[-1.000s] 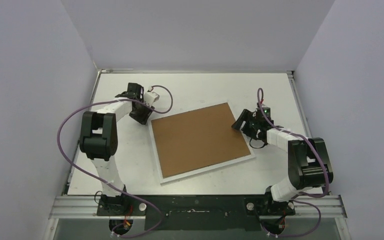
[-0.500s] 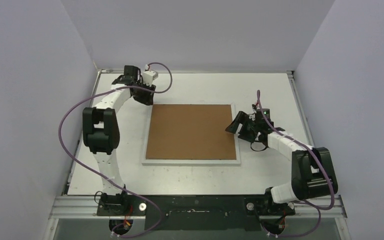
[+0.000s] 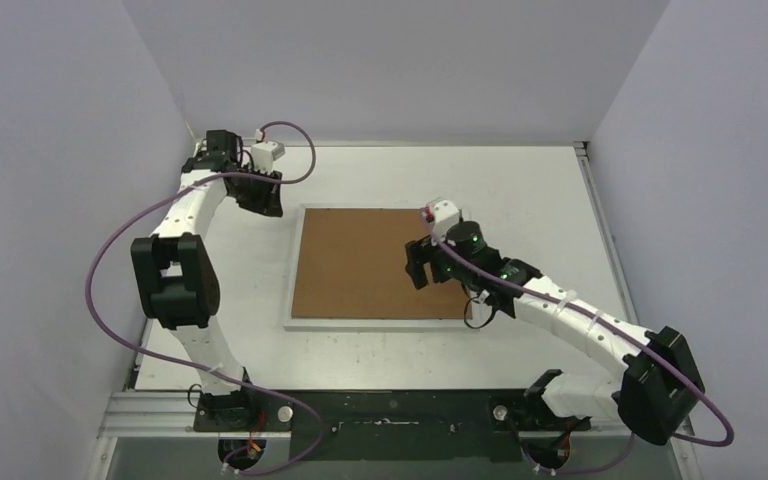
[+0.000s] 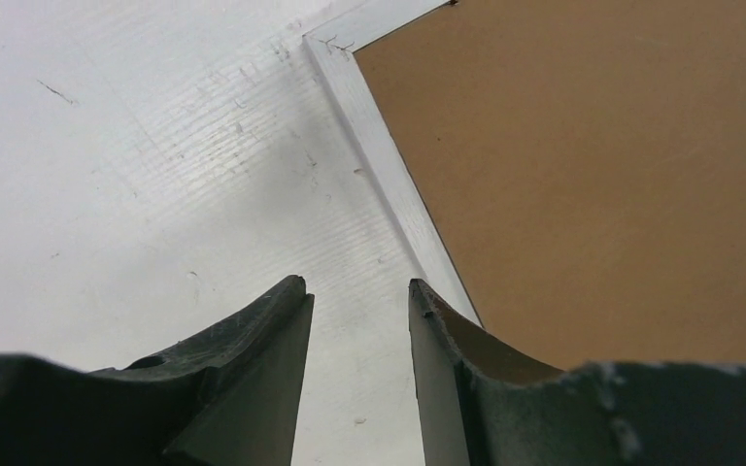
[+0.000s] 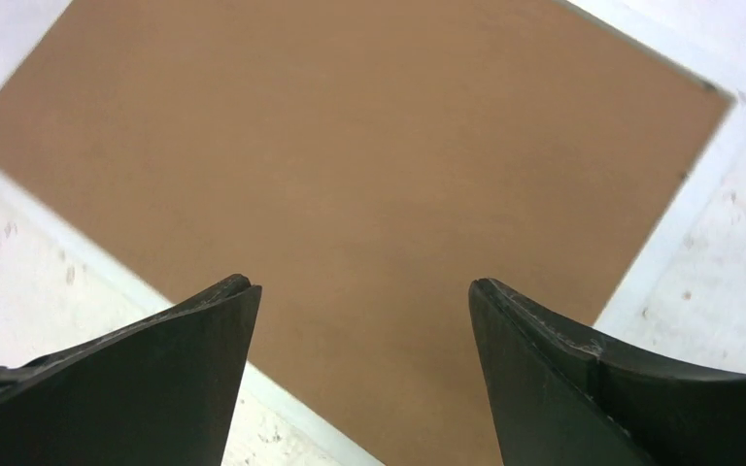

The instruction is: Put the photo into the frame

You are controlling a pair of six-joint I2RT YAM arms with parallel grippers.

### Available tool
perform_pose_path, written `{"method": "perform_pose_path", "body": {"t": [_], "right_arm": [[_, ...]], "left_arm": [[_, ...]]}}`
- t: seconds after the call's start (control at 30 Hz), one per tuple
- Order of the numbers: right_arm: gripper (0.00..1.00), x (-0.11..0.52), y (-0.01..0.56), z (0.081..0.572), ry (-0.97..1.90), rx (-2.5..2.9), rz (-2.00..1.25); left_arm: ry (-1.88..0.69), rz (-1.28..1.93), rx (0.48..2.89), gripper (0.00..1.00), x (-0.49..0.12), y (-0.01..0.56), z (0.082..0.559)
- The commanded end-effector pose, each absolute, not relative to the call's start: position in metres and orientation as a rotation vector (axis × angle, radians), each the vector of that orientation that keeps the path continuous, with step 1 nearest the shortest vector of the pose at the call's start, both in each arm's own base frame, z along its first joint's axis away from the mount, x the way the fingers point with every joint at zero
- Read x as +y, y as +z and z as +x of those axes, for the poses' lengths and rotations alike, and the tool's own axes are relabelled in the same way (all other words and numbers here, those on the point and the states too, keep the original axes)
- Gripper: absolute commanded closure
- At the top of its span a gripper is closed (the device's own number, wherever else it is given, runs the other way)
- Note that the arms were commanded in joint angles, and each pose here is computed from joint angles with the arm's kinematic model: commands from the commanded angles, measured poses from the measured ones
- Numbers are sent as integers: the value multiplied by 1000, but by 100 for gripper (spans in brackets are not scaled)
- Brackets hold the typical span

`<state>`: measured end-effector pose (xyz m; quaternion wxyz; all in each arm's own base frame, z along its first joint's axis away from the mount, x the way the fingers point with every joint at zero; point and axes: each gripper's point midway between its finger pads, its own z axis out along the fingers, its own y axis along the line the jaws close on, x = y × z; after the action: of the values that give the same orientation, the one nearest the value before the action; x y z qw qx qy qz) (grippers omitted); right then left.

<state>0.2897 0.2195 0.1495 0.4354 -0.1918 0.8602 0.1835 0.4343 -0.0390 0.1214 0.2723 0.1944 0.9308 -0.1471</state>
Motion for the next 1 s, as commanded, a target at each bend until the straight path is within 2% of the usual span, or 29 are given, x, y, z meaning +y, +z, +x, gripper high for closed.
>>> {"method": "perform_pose_path", "body": {"t": [0.0,0.17,0.3,0.63,0.97], "right_arm": [[19,235,163,281,192,1982,-828],[20,273,140,239,63,1843,-1241],[20,291,118,221,6,1783,-1408],[21,313,100,224,-74,1666,-1517],[23,334,91,214,55,1629,-1575]], "left_arm": [[-445,522,2445,60,-39,148,429],[-449,496,2457,60,-34,147,429],[-446,473,2472,60,-30,144,428],[-476,458,2481,60,-30,143,434],[-492,446,2491,60,-32,140,437]]}}
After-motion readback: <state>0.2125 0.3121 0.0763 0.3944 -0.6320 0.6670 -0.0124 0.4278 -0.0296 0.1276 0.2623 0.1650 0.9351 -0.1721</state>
